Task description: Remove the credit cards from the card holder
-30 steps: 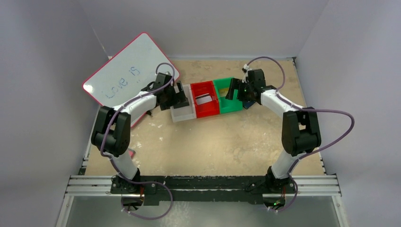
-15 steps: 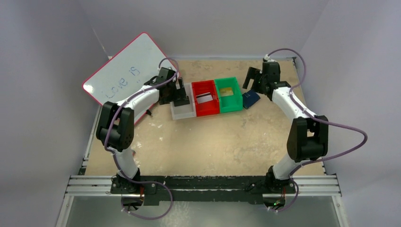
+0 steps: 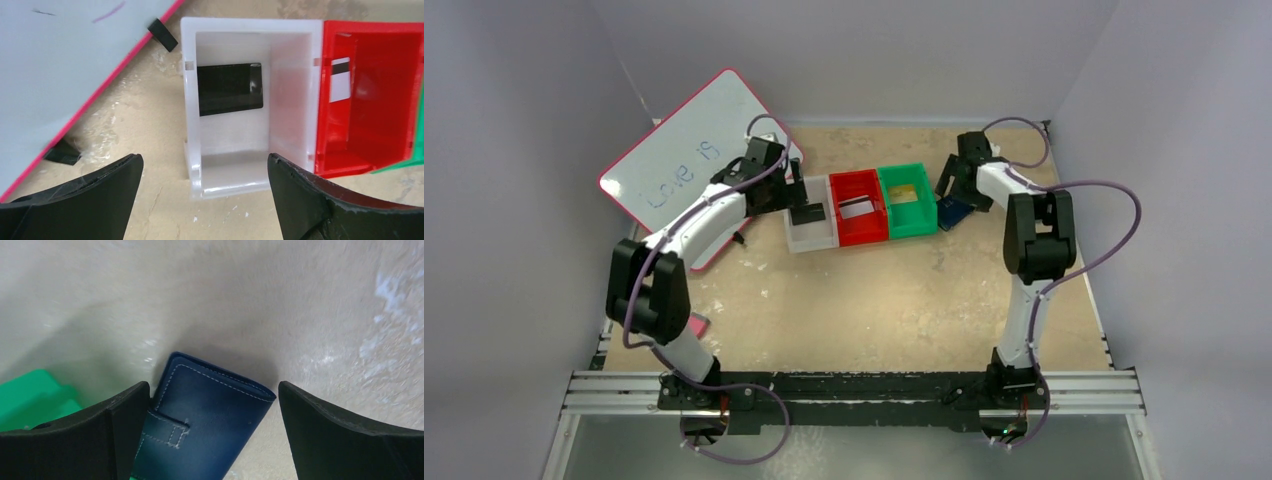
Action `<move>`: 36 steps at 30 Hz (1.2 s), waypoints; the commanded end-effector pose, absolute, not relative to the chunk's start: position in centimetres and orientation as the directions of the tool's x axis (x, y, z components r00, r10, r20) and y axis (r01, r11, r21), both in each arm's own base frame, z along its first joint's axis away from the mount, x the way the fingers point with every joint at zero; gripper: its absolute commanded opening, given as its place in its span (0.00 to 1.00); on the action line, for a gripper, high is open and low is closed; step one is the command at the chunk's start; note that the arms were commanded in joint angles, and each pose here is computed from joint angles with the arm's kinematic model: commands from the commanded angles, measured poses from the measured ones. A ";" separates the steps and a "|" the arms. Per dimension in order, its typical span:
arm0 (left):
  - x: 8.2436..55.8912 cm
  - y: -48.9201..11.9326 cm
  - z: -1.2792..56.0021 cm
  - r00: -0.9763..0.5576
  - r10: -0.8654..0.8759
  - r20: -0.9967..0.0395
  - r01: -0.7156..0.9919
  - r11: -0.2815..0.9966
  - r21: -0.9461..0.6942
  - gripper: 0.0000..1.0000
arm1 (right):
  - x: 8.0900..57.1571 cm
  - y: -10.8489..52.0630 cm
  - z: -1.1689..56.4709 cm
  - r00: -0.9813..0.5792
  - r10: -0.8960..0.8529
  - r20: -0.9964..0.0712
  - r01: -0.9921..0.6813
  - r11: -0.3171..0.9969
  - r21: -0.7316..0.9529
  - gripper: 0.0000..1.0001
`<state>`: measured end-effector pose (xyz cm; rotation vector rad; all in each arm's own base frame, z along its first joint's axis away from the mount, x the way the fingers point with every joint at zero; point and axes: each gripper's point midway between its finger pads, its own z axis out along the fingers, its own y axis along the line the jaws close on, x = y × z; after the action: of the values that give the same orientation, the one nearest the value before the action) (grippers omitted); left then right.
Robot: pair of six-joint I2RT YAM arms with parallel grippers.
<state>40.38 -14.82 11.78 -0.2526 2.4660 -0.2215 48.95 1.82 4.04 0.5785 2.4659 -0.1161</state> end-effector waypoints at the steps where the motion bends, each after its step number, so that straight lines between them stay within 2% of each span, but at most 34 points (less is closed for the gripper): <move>1: 39.3 -13.4 17.1 -0.688 -0.244 -0.683 -0.119 0.967 -0.225 0.96 | 46.6 0.9 4.5 -0.710 0.401 -0.578 0.486 0.874 0.009 0.99; 8: 36.2 -12.6 19.2 -0.665 -0.276 -0.694 -0.114 0.956 -0.271 0.96 | 38.7 -0.5 3.7 -0.713 0.410 -0.569 0.517 0.855 -0.031 0.83; 14: 33.0 -13.6 19.2 -0.677 -0.319 -0.663 -0.081 0.928 -0.364 0.96 | 31.9 -0.7 3.8 -0.703 0.434 -0.563 0.523 0.852 0.004 0.77; 16: 31.7 -14.1 18.8 -0.692 -0.323 -0.646 -0.068 0.920 -0.387 0.96 | 32.4 2.9 5.6 -0.719 0.389 -0.576 0.369 0.916 0.158 0.79; 19: 30.0 -14.7 18.9 -0.693 -0.325 -0.643 -0.049 0.912 -0.408 0.96 | 31.9 7.9 9.0 -0.726 0.381 -0.573 0.186 0.910 0.369 0.82; 22: 28.8 -15.0 19.3 -0.686 -0.332 -0.648 -0.035 0.904 -0.426 0.95 | 30.8 10.5 10.4 -0.724 0.350 -0.595 0.079 0.898 0.432 0.86; 25: 27.8 -14.9 19.5 -0.682 -0.337 -0.649 -0.029 0.899 -0.437 0.95 | 29.6 9.5 9.1 -0.741 0.352 -0.572 0.139 0.914 0.382 0.90; 30: 26.2 -14.6 18.9 -0.694 -0.325 -0.642 -0.023 0.902 -0.432 0.95 | 26.6 5.4 5.7 -0.725 0.492 -0.482 0.443 0.869 0.220 1.00; 32: 25.6 -14.4 18.6 -0.697 -0.327 -0.638 -0.026 0.901 -0.433 0.95 | 25.9 5.8 4.5 -0.716 0.535 -0.449 0.476 0.844 0.246 0.99; 36: 25.0 -14.2 17.6 -0.708 -0.331 -0.624 -0.035 0.899 -0.437 0.95 | 26.2 8.1 3.7 -0.735 0.555 -0.390 0.441 0.828 0.347 0.94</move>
<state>25.54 -14.01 17.86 -0.2474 2.3173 -0.4845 26.28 6.85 4.31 0.6400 2.5204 0.2250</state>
